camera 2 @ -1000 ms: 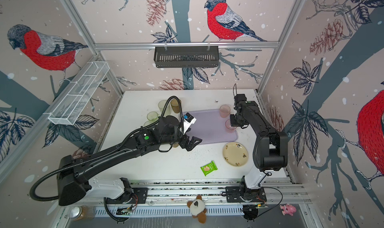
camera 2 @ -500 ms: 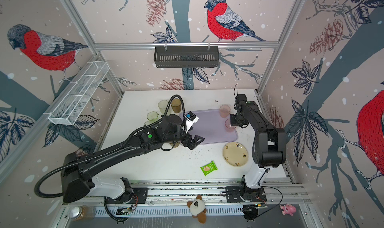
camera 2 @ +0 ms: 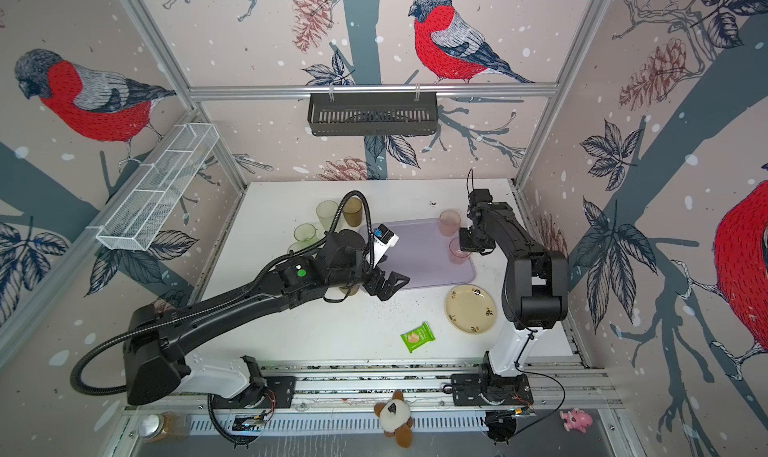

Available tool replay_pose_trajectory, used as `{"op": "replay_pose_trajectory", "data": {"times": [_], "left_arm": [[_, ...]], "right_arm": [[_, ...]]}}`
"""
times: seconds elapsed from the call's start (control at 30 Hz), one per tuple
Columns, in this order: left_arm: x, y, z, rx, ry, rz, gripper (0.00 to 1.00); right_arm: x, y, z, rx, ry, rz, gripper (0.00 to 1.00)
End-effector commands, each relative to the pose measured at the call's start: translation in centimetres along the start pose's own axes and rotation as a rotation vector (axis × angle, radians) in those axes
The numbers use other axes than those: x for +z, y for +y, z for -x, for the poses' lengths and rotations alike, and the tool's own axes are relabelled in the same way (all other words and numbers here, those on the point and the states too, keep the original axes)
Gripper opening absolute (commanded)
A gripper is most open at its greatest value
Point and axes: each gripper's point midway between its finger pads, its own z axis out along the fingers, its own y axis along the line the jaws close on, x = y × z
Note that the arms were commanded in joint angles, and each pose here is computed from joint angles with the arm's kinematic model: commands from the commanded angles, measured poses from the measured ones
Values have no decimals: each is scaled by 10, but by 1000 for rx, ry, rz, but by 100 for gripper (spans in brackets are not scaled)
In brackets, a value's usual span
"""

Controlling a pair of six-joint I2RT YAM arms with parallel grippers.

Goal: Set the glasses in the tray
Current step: 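Lower the clear pink cup onto the tray beside the textured pink cup, then open the right gripper to release the clear pink cup on the tray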

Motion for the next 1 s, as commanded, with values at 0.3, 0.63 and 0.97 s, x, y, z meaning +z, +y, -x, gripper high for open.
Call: {"op": "replay_pose_trajectory", "data": {"times": [0.3, 0.63, 0.97], "left_arm": [[-3, -2, 13, 0, -56, 0, 98], [-4, -3, 13, -1, -58, 0, 98], [-4, -3, 13, 3, -57, 1, 98]], "right_arm": [[3, -1, 3, 2, -4, -3, 4], [5, -2, 1, 0, 3, -10, 6], [5, -3, 0, 0, 6, -15, 8]]}}
